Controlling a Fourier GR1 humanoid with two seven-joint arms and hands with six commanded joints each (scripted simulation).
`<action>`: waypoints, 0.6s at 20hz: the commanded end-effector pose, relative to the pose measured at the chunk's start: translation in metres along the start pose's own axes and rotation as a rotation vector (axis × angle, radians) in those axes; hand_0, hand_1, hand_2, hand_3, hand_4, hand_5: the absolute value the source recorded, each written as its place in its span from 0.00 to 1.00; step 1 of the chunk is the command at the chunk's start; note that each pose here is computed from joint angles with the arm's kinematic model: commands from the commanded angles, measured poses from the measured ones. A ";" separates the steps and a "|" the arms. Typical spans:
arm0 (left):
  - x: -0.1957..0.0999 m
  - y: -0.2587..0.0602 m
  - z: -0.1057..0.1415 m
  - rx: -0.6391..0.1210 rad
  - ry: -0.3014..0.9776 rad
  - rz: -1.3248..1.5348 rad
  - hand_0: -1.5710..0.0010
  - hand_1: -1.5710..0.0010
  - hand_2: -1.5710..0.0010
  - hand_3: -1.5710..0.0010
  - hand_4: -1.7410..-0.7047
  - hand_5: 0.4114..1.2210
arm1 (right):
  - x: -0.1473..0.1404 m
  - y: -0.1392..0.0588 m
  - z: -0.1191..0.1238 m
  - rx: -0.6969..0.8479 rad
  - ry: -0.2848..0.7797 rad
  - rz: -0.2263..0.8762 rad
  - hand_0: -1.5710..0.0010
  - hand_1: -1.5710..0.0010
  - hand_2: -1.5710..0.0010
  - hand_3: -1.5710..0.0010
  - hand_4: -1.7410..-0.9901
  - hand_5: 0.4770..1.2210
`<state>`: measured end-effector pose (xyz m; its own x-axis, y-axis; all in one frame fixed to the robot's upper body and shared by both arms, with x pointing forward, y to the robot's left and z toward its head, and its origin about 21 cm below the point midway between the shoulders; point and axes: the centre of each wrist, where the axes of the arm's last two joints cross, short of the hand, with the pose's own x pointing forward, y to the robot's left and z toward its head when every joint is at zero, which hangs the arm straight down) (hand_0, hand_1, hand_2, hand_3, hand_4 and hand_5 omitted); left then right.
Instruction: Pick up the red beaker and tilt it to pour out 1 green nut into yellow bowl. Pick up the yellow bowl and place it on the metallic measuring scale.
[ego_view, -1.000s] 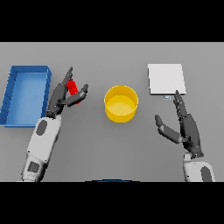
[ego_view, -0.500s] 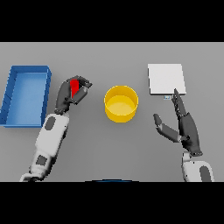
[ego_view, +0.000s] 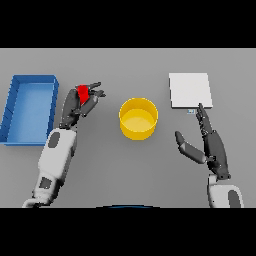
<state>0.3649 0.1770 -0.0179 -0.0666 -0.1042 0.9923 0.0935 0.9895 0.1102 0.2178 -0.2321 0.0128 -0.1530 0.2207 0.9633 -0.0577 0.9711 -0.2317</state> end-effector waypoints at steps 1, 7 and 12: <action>0.006 0.003 -0.003 -0.004 -0.017 0.013 0.04 0.03 0.03 0.04 0.06 0.91 | 0.000 -0.001 0.000 0.001 0.006 0.012 1.00 1.00 1.00 1.00 0.67 0.22; 0.034 0.016 -0.007 -0.056 -0.067 -0.046 0.01 0.01 0.01 0.01 0.02 0.89 | 0.001 -0.001 -0.001 -0.003 -0.031 0.043 1.00 1.00 1.00 1.00 0.69 0.24; 0.047 0.011 -0.013 -0.095 -0.072 -0.136 0.01 0.01 0.01 0.01 0.02 0.90 | -0.001 -0.003 0.002 -0.005 -0.040 0.062 1.00 1.00 1.00 1.00 0.69 0.25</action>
<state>0.3757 0.1814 0.0306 -0.1560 -0.2241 0.9620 0.1728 0.9527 0.2499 0.2162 -0.2353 0.0117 -0.1961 0.2773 0.9406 -0.0419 0.9559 -0.2905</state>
